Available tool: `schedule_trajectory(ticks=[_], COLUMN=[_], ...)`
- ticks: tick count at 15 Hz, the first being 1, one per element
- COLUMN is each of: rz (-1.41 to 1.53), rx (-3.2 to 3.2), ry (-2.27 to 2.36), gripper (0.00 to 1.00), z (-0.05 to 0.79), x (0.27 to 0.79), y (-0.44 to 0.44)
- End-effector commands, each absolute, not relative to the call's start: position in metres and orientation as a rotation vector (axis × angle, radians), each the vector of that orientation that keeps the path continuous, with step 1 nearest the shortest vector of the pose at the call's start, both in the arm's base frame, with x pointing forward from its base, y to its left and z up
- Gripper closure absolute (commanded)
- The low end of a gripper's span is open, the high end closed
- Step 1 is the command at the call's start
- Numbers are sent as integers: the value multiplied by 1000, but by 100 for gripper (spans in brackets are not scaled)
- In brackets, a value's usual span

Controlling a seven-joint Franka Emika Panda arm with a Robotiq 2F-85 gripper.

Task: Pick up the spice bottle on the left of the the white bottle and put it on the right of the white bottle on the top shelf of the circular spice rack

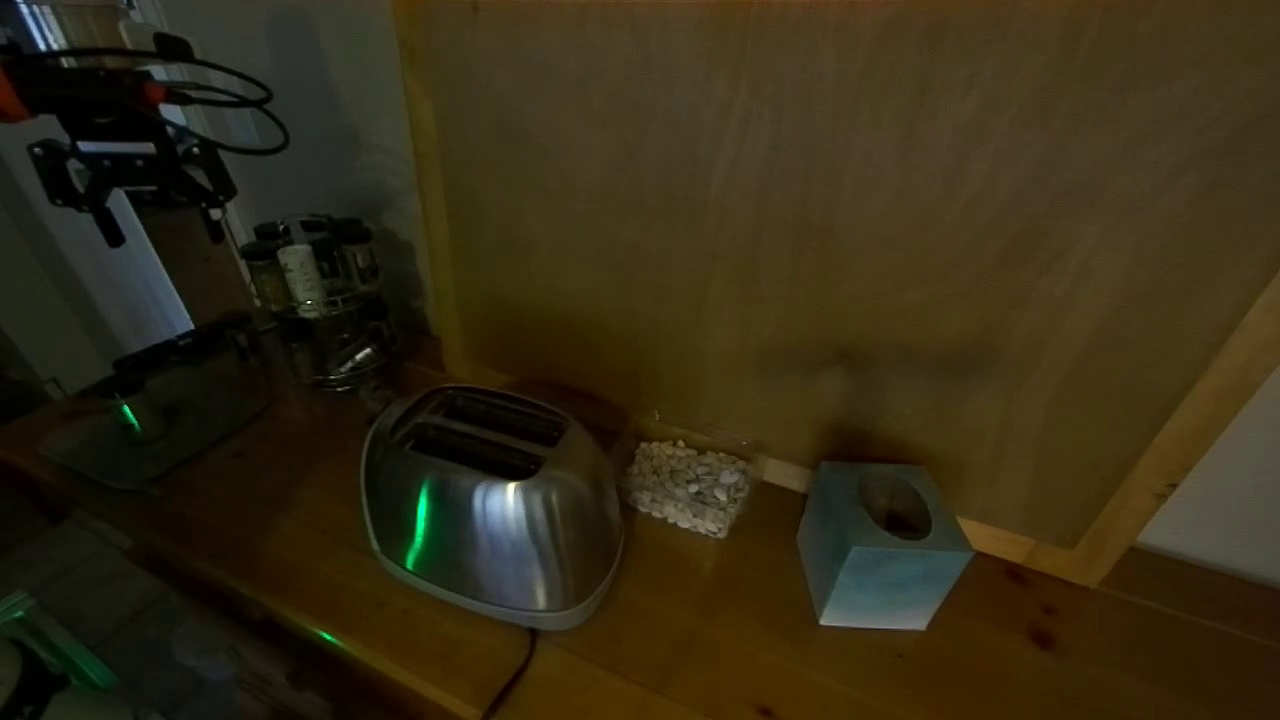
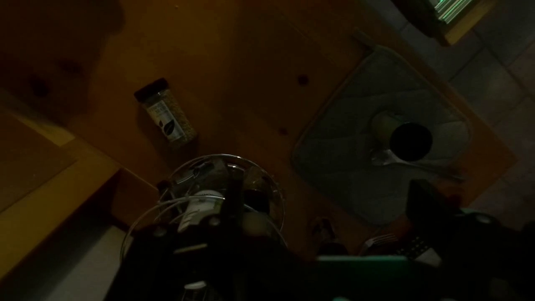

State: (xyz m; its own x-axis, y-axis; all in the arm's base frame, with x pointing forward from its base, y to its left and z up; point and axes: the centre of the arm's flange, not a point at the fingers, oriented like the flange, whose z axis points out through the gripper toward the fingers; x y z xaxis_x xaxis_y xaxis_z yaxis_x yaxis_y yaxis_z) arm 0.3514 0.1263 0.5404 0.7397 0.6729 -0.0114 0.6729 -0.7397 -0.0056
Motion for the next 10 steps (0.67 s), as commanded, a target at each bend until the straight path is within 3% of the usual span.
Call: schedule_trajectory(ticks=[1,10], rz=[3,-114], rx=[-2911,-2972], ry=[-1118,-873], gripper=[0,0], z=[536,510], x=[357,387], y=[139,181])
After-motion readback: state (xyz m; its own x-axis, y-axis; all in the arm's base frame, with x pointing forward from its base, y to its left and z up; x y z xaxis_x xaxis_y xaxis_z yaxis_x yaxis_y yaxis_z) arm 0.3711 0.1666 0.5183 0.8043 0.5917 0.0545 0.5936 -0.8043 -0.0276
